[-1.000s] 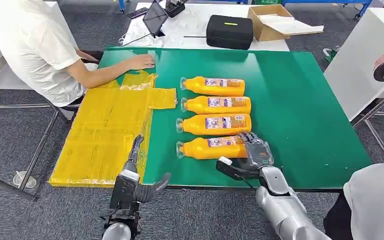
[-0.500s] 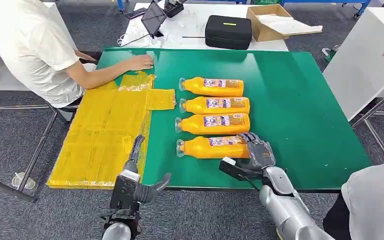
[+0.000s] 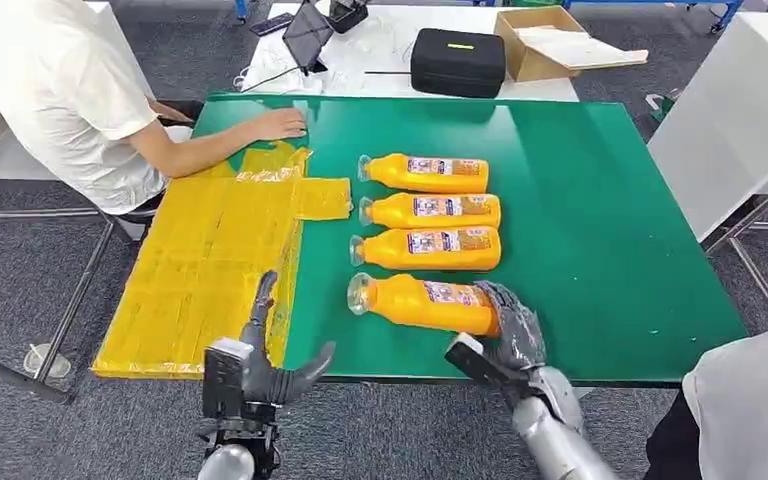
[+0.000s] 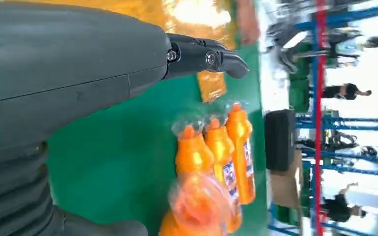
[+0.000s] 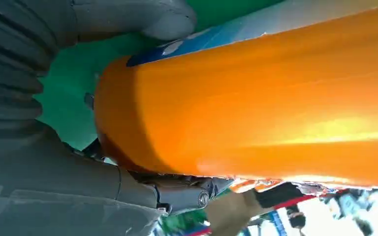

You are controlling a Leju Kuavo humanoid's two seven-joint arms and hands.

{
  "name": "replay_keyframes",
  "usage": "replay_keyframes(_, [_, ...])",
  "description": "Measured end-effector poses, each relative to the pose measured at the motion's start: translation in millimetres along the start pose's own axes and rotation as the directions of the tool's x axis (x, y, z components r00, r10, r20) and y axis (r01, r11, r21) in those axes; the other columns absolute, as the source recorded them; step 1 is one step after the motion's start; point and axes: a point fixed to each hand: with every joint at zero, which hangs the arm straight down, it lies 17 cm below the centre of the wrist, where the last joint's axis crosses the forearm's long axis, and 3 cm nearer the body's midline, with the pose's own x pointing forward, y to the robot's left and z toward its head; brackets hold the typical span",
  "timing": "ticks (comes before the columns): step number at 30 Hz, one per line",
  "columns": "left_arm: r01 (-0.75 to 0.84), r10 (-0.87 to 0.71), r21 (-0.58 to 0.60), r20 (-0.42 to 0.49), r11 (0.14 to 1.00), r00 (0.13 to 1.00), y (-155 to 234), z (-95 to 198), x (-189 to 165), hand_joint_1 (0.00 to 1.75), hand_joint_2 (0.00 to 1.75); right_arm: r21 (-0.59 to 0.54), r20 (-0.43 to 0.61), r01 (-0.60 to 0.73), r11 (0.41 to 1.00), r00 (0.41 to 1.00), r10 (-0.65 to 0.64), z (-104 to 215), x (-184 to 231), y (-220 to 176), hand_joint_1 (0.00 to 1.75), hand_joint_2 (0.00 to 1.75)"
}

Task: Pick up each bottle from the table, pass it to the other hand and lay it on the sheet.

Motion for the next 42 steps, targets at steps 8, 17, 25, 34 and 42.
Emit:
replay_keyframes(8, [-0.342, 0.349, 0.075, -0.150, 0.937, 0.925, 4, 21, -23, 0.00, 1.75, -0.179, 0.049, 0.268, 0.947, 0.964, -0.263, 22, 53, -15, 1.71, 1.75])
replay_keyframes(17, [-0.609, 0.622, 0.129, -0.138, 0.783, 0.771, 8, 20, -6, 0.00, 1.75, -0.256, 0.135, 0.329, 0.909, 0.943, -0.303, 16, 96, -36, 1.48, 1.75])
replay_keyframes(25, [-0.682, 0.688, 0.098, -0.131, 0.725, 0.713, 3, 20, 3, 0.00, 1.75, -0.204, 0.199, 0.332, 0.921, 0.935, -0.293, 9, 132, -23, 1.52, 1.75])
replay_keyframes(34, [-0.694, 0.691, 0.023, -0.123, 0.720, 0.713, -7, 12, 17, 0.00, 1.75, -0.030, 0.230, 0.302, 0.953, 0.930, -0.287, -5, 171, 27, 1.45, 1.75])
replay_keyframes(42, [-0.657, 0.654, 0.008, -0.104, 0.754, 0.749, -7, 4, 18, 0.00, 1.75, 0.046, 0.266, 0.262, 0.964, 0.927, -0.264, -10, 195, 49, 1.47, 1.75])
